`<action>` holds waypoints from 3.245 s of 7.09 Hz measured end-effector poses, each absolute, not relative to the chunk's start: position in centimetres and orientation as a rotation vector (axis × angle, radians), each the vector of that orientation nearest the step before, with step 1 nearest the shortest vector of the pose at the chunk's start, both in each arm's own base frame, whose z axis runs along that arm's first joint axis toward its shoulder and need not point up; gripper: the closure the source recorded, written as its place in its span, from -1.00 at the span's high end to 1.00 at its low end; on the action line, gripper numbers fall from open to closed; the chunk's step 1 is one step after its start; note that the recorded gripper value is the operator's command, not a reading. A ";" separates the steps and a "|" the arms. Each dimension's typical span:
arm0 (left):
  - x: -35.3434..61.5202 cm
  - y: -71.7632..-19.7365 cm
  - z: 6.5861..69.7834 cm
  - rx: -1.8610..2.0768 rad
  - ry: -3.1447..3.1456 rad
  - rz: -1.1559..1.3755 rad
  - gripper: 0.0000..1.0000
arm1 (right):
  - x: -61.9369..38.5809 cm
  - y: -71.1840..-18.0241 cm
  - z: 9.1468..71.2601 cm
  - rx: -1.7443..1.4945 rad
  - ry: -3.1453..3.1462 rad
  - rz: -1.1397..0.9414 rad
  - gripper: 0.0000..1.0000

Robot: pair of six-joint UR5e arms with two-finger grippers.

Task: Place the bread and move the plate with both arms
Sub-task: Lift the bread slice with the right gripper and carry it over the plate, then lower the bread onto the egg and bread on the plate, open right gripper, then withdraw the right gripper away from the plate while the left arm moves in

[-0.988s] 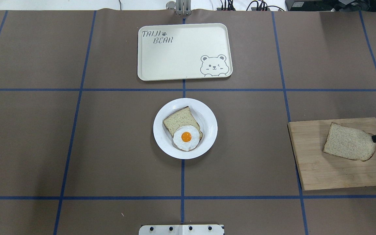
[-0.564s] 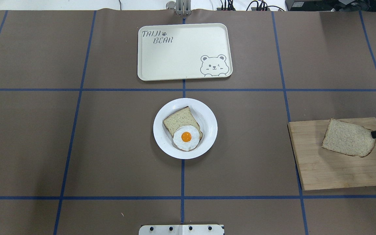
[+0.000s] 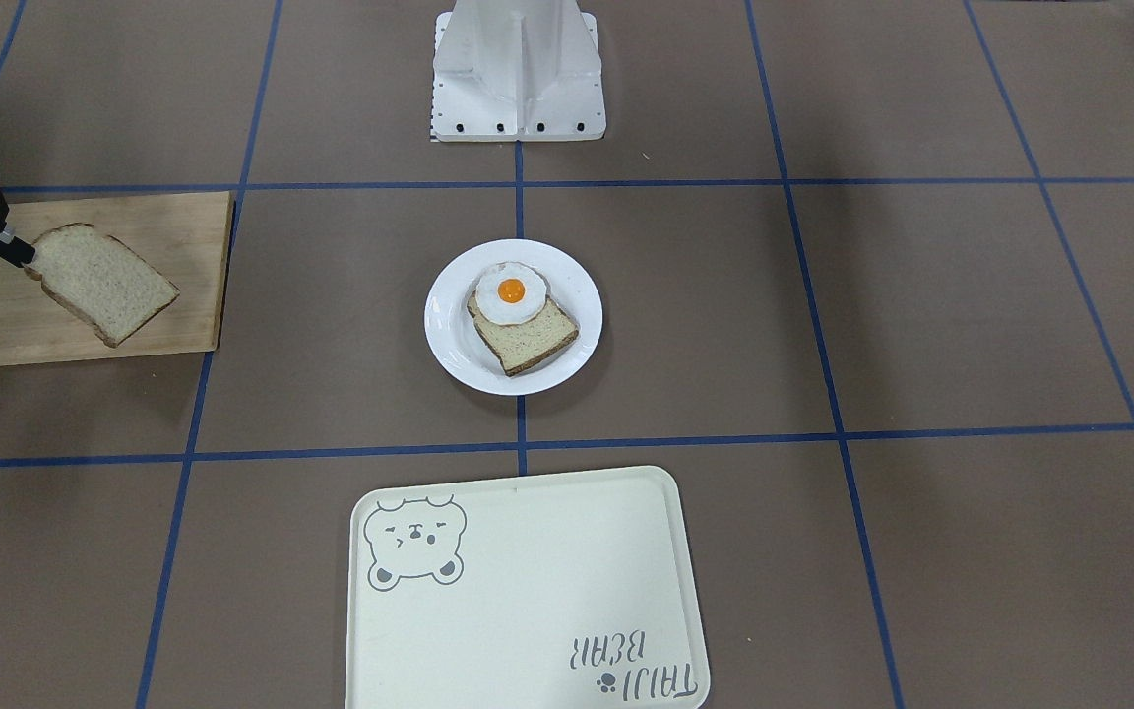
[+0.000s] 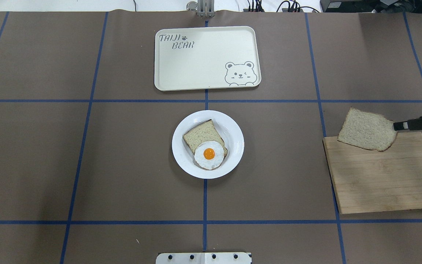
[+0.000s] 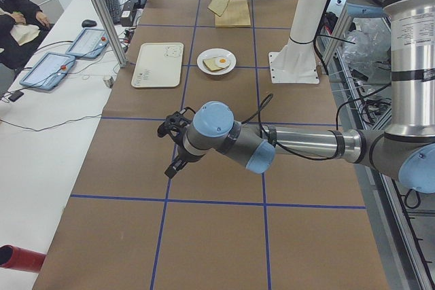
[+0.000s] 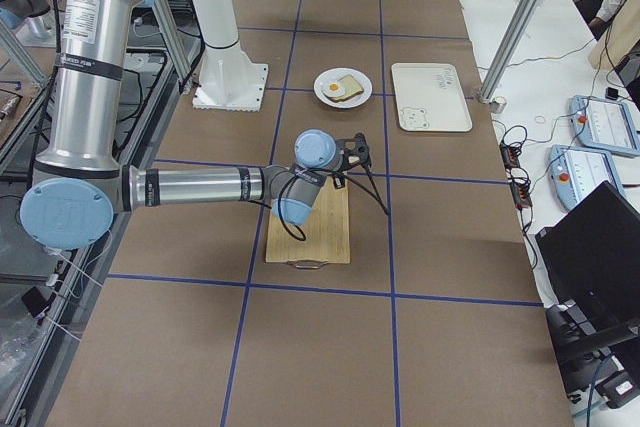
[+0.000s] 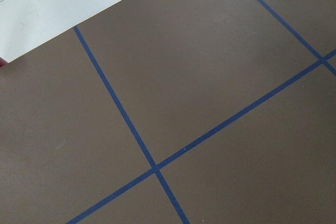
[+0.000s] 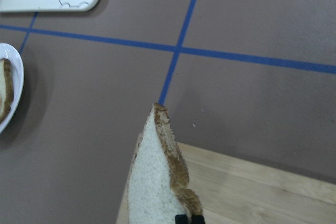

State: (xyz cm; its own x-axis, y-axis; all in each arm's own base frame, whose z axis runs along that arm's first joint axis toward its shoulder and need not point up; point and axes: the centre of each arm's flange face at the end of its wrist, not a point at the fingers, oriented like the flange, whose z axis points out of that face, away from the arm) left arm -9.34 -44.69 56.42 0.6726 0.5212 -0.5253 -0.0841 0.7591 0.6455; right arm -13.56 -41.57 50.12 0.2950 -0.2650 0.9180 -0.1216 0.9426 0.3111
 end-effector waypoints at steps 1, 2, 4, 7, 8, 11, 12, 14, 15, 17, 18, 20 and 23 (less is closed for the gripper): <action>-9.3 -44.6 56.6 0.625 0.765 0.365 0.98 | -15.7 -43.5 46.6 0.342 -1.324 -0.065 -1.00; -9.3 -44.3 56.7 0.621 0.766 0.363 0.98 | -18.8 -44.7 43.0 0.344 -1.366 -0.040 -1.00; -9.3 -44.1 57.0 0.616 0.768 0.360 0.98 | -27.8 -44.6 36.0 0.384 -1.440 0.016 -1.00; -9.4 -44.1 57.2 0.611 0.768 0.357 0.98 | -40.4 -40.9 29.1 0.445 -1.472 0.073 -1.00; -9.4 -44.1 57.3 0.610 0.769 0.356 0.98 | -43.9 -39.2 27.5 0.456 -1.462 0.085 -1.00; -9.4 -44.0 57.5 0.606 0.770 0.354 0.98 | -49.6 -36.2 25.6 0.478 -1.424 0.106 -1.00; -9.4 -44.0 57.5 0.606 0.770 0.354 0.98 | -50.1 -35.9 26.5 0.479 -1.404 0.102 -1.00; -9.3 -44.0 57.4 0.608 0.769 0.355 0.98 | -50.1 -35.6 29.0 0.473 -1.363 0.101 -1.00; -9.3 -44.0 57.4 0.608 0.769 0.355 0.98 | -50.1 -35.3 30.1 0.477 -1.341 0.113 0.48; -9.4 -44.0 57.4 0.608 0.769 0.355 0.98 | -51.3 -33.7 30.9 0.518 -1.303 0.161 1.00; -9.4 -44.0 57.4 0.608 0.769 0.355 0.98 | -51.5 -33.3 30.3 0.533 -1.281 0.176 1.00; -9.3 -44.1 56.6 0.610 0.777 0.333 0.98 | -48.3 -36.5 28.7 0.475 -1.176 0.166 1.00; -6.4 -44.5 51.9 0.591 0.996 0.120 0.98 | -37.3 -47.3 32.0 0.362 -0.909 0.033 1.00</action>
State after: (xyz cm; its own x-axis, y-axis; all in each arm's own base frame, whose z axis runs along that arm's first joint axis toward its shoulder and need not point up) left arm -6.44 -44.47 51.93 0.5509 0.3574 -0.7541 0.1679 0.8377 0.5197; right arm -37.26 -47.28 32.03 0.6180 -0.1244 0.7763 -0.1797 0.9389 0.2935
